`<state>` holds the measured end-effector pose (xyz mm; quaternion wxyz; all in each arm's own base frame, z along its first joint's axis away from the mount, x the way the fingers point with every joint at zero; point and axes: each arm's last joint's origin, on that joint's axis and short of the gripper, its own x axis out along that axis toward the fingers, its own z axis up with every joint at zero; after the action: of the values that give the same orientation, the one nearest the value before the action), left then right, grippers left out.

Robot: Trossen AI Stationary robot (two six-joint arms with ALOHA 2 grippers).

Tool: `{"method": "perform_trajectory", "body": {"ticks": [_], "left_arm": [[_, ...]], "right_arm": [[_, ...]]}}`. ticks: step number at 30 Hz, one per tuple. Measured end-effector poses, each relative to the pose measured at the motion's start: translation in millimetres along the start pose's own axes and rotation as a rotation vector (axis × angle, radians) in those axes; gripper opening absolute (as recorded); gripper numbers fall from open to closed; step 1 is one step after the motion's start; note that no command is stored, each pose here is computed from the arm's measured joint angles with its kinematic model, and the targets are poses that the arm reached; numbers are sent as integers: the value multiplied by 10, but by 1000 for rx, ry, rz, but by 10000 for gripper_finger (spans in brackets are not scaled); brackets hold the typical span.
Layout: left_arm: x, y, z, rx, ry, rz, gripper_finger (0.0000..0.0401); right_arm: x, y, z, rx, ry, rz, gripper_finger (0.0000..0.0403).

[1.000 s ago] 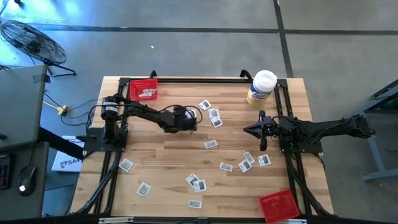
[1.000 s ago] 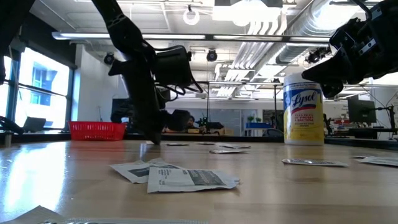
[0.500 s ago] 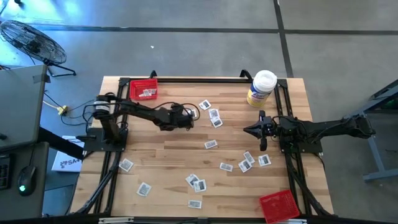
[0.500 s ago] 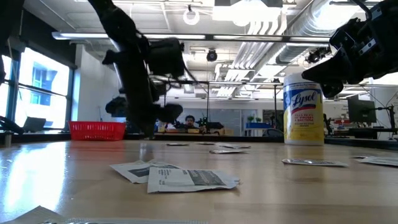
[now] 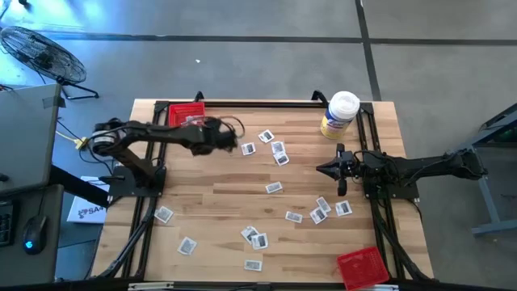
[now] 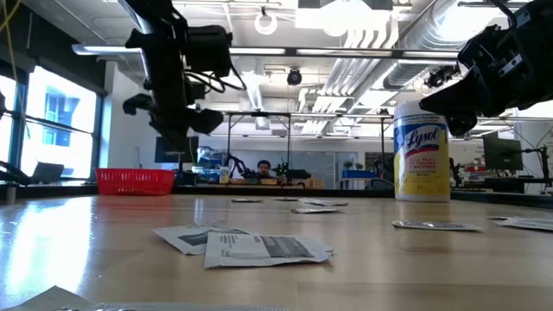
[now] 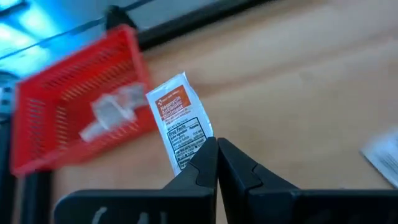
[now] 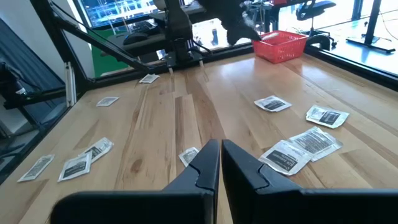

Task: Pick & Place First Aid Supplies
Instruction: Put the white and orange ointment pack into the top red bin, then put the white and gray towelette pack into the bottom red bin

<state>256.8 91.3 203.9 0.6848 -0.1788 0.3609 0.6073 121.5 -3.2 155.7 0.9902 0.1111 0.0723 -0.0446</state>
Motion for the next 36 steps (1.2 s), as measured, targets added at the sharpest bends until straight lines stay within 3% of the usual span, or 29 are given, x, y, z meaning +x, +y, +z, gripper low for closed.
{"method": "perform_trajectory", "body": {"ticks": [7,13,19,27,30,36], "left_arm": [[463,449,374,-89,72,144,0],[862,733,554,-169,182,110,0],[1072,838,544,-208,263,112,2],[1104,869,539,-219,292,100,52],[1086,866,537,-173,311,67,78],[728,803,714,-118,260,-69,92]], "right_arm": [[0,0,0,0,0,0,12],[0,0,0,0,0,-1,12],[0,0,0,0,0,0,12],[0,0,0,0,0,0,12],[0,0,0,0,0,0,12],[0,0,0,0,0,0,12]]}}
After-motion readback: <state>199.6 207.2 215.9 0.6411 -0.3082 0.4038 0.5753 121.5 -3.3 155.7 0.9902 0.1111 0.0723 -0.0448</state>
